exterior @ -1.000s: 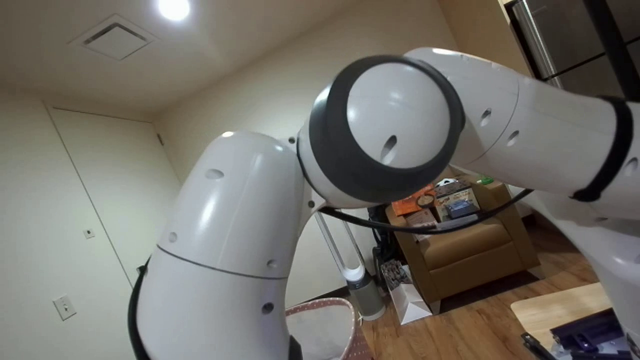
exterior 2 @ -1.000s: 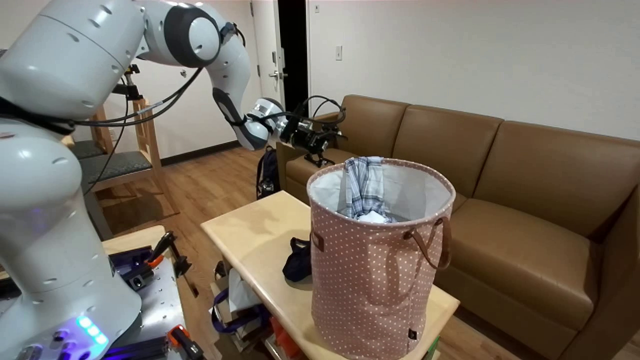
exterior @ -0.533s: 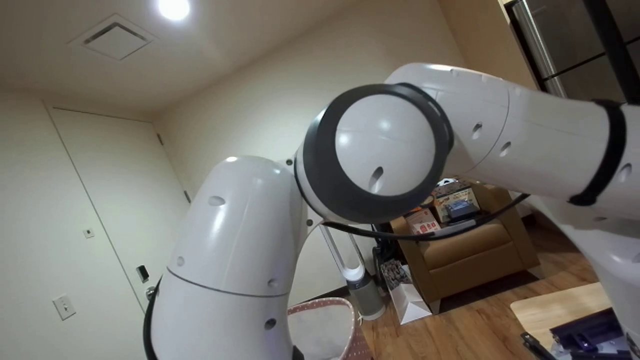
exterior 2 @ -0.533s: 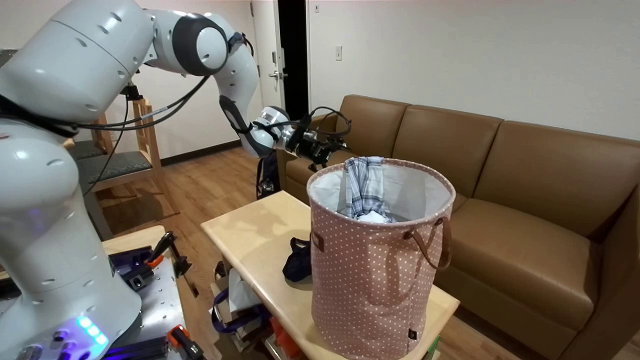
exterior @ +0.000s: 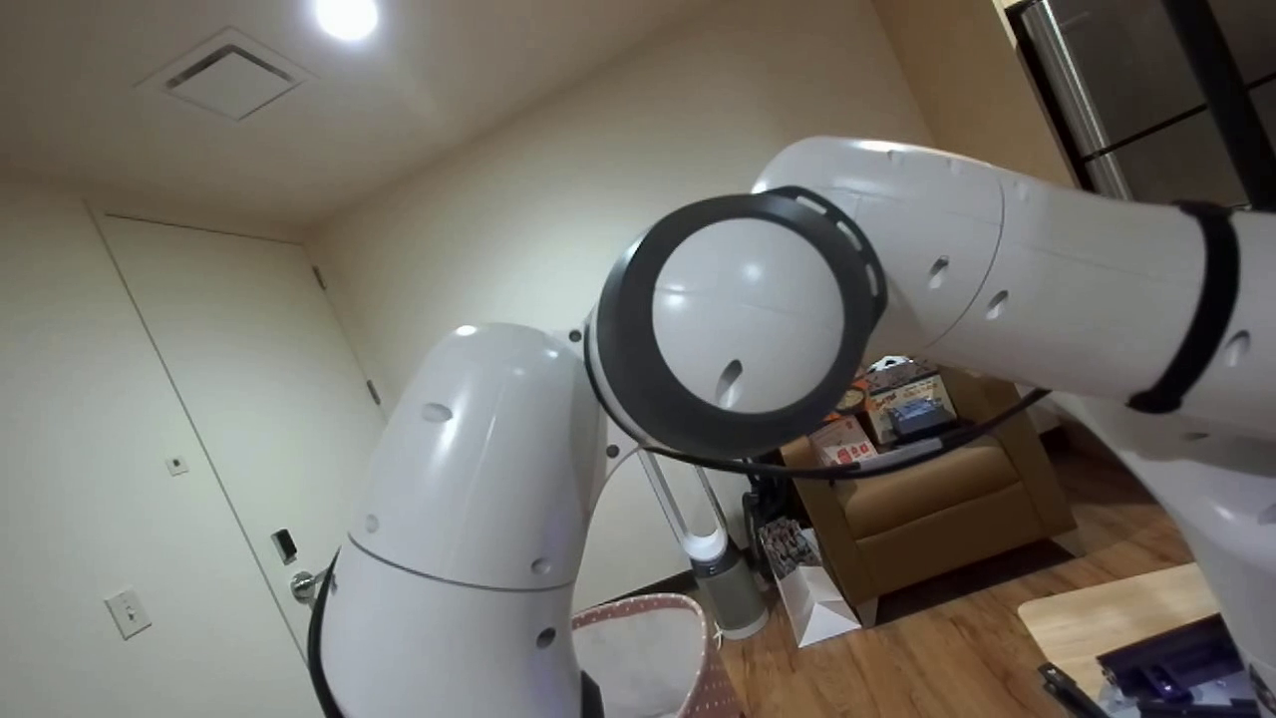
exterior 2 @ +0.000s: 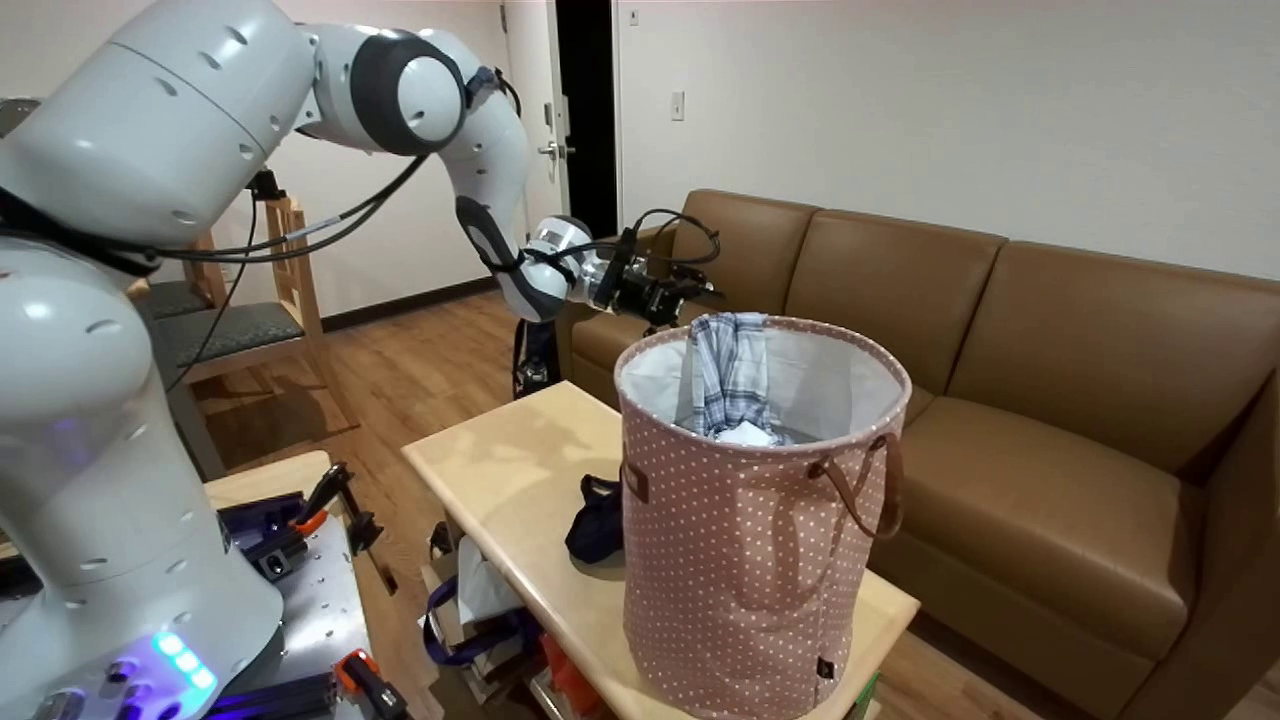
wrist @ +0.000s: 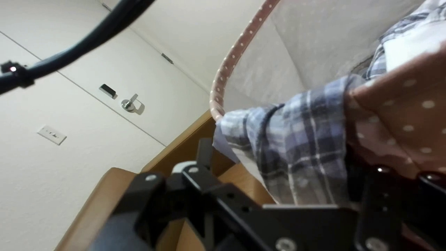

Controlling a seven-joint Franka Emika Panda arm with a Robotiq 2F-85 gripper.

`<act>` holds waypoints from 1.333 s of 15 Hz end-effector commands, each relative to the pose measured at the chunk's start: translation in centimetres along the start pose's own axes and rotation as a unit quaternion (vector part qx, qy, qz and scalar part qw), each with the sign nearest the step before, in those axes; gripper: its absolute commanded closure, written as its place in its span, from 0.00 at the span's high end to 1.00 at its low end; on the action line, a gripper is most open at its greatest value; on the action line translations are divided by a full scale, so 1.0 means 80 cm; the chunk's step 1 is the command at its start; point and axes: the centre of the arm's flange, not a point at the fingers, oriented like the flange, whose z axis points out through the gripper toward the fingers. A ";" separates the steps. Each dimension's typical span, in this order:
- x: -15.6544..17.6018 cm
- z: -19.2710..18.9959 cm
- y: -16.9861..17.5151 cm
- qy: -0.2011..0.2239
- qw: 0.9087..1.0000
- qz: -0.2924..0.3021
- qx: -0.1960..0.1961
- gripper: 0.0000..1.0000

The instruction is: Put the pajama pants into the laundry bin

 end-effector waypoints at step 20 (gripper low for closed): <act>-0.042 0.000 0.036 0.034 0.987 0.148 0.059 0.01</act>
